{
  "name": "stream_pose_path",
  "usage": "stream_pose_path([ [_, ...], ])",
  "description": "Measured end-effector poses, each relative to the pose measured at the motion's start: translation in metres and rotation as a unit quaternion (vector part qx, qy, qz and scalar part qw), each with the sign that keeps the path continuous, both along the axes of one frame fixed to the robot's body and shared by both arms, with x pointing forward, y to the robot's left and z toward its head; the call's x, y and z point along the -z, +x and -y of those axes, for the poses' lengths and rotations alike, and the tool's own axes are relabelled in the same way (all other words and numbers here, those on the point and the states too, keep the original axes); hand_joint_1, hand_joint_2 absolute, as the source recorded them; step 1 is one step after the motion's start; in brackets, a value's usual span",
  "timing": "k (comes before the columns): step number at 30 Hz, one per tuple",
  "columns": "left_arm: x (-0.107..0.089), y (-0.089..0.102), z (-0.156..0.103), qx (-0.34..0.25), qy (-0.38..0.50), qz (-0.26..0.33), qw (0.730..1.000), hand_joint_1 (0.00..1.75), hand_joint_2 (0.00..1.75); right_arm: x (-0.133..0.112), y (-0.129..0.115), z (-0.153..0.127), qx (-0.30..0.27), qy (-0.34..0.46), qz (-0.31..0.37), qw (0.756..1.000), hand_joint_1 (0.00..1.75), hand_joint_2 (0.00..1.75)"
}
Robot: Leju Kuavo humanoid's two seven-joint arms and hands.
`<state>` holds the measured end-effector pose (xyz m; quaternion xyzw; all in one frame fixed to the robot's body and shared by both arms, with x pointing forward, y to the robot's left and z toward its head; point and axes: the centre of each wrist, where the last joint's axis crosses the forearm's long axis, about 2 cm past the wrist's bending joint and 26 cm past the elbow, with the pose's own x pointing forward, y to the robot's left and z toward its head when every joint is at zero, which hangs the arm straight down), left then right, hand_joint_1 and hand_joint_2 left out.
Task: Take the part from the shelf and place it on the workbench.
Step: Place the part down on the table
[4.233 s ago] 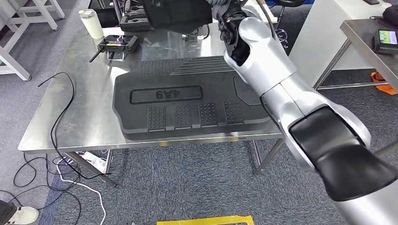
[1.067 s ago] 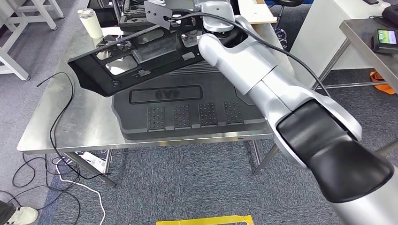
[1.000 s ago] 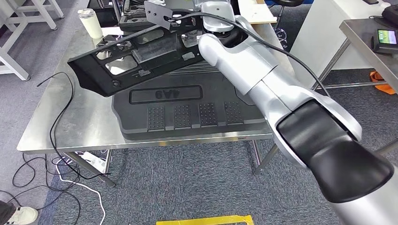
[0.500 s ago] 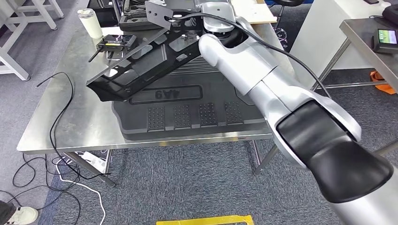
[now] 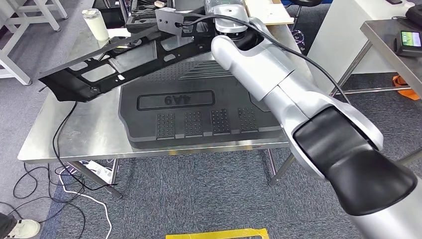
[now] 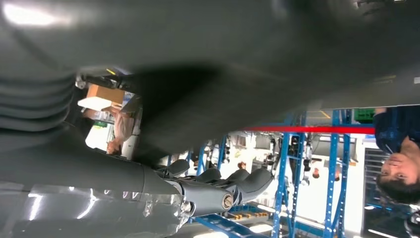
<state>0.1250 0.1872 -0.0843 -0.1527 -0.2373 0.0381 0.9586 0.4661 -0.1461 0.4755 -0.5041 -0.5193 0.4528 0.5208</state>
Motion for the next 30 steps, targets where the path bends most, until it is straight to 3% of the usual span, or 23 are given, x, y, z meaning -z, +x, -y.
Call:
stream_pose_path([
  [21,0.0,0.0,0.0,-0.009,-0.003,-0.002,1.0,0.0,0.0,-0.005,-0.004,-0.011,-0.014,-0.018,-0.019,1.0,0.0,0.0],
  [30,0.0,0.0,0.0,-0.029,-0.006,-0.011,0.999,0.0,0.0,-0.026,-0.014,-0.031,-0.043,-0.099,-0.1,0.989,0.0,0.0],
])
